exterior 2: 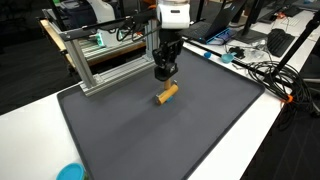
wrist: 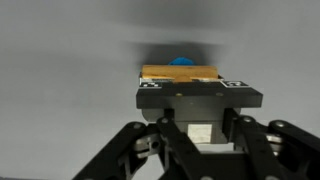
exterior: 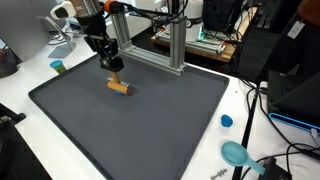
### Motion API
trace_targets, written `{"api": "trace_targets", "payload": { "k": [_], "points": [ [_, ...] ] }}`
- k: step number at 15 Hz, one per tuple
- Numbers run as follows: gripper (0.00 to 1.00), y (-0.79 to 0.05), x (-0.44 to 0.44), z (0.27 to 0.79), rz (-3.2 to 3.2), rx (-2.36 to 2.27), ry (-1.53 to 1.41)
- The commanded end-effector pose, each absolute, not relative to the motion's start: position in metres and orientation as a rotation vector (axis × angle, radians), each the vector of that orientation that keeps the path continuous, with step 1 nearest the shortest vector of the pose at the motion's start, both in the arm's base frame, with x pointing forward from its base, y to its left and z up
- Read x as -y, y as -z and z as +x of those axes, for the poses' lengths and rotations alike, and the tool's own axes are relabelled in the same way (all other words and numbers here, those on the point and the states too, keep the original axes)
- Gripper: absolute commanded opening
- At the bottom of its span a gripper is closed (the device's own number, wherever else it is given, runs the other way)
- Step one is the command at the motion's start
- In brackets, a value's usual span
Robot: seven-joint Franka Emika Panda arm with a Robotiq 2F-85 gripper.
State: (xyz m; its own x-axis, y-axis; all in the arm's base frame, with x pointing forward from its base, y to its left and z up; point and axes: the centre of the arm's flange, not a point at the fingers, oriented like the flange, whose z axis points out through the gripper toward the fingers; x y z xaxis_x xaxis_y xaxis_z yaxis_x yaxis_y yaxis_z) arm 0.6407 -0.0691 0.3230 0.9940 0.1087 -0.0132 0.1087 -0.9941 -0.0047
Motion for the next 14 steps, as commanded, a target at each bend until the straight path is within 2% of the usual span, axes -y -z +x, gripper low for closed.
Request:
{"api": "trace_targets", "payload": {
  "k": [1,6,7,8,11,12,14],
  "points": [
    [0.22,-0.284,0.073,0.628,-3.168,0.154,-0.196],
    [0.22,-0.283,0.071,0.627,-3.162,0.124,-0.225],
    [0.22,-0.321,0.066,0.638,-3.154,0.146,-0.068],
    [0.47,-0.322,0.066,0.639,-3.154,0.145,-0.062],
    [0.47,-0.322,0.065,0.639,-3.154,0.145,-0.062],
    [0.22,-0.317,0.061,0.639,-3.176,0.151,-0.061],
    [0.22,-0.306,0.048,0.635,-3.217,0.189,-0.083]
  ]
}}
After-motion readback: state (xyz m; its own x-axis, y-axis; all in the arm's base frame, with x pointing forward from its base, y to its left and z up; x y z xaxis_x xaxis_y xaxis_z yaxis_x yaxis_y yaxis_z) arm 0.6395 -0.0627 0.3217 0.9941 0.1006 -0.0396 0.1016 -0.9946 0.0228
